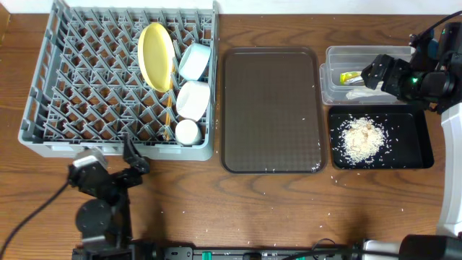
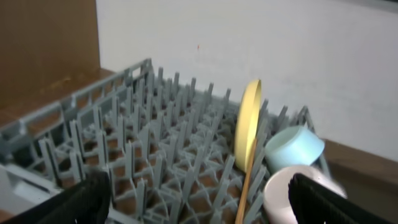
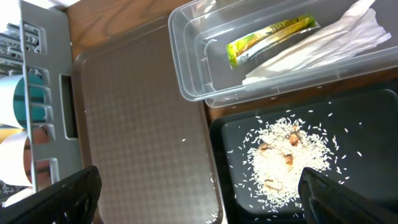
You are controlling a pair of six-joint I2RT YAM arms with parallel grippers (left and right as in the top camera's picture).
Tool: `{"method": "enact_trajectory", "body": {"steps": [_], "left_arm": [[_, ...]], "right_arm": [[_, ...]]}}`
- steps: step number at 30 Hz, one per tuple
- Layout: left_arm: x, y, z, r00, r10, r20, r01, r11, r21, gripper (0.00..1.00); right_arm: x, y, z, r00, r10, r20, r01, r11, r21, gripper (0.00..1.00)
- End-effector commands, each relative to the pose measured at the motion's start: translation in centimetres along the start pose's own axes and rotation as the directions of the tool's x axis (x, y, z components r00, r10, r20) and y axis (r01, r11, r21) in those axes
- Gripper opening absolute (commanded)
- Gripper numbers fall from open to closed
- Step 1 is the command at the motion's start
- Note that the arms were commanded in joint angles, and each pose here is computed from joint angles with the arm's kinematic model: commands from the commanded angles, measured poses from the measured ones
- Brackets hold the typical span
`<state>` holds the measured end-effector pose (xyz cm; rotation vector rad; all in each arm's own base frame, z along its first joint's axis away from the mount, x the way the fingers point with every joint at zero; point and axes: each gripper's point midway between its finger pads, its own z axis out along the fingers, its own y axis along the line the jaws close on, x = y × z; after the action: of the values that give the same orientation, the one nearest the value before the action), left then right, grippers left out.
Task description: Sort waste into correct bins and load items into the dishwasher
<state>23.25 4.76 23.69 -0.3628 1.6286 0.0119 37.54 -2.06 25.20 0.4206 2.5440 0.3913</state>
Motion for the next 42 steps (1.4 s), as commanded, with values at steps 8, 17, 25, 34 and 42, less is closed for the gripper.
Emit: {"method": "enact_trajectory", "body": {"steps": [8,17,25,34,42], "left_arm": [[3.12,0.63,0.67,0.997,0.050,0.051,-0.051,0.999,0.012,0.93],[3.12,0.63,0.67,0.997,0.050,0.051,-0.051,0.999,0.012,0.93],[3.12,0.63,0.67,0.997,0.050,0.051,-0.051,0.999,0.012,0.93],[3.12,0.63,0.67,0.997,0.050,0.051,-0.051,0.999,0.012,0.93],[3.12,0.63,0.67,0.997,0.050,0.051,-0.051,0.999,0.012,0.93]], "right_arm": [[-0.27,0.40,-0.30,1.000,-0.010,0.010,0.010,1.000,-0.008,0.99],[-0.27,0.40,-0.30,1.000,-0.010,0.010,0.010,1.000,-0.008,0.99],[-0.27,0.40,-0.30,1.000,-0.010,0.010,0.010,1.000,-0.008,0.99],[-0.27,0.40,-0.30,1.000,-0.010,0.010,0.010,1.000,-0.008,0.99],[-0.22,-0.57,-0.32,0.999,-0.035,0.010,0.034,0.998,0.046,0.99]]}}
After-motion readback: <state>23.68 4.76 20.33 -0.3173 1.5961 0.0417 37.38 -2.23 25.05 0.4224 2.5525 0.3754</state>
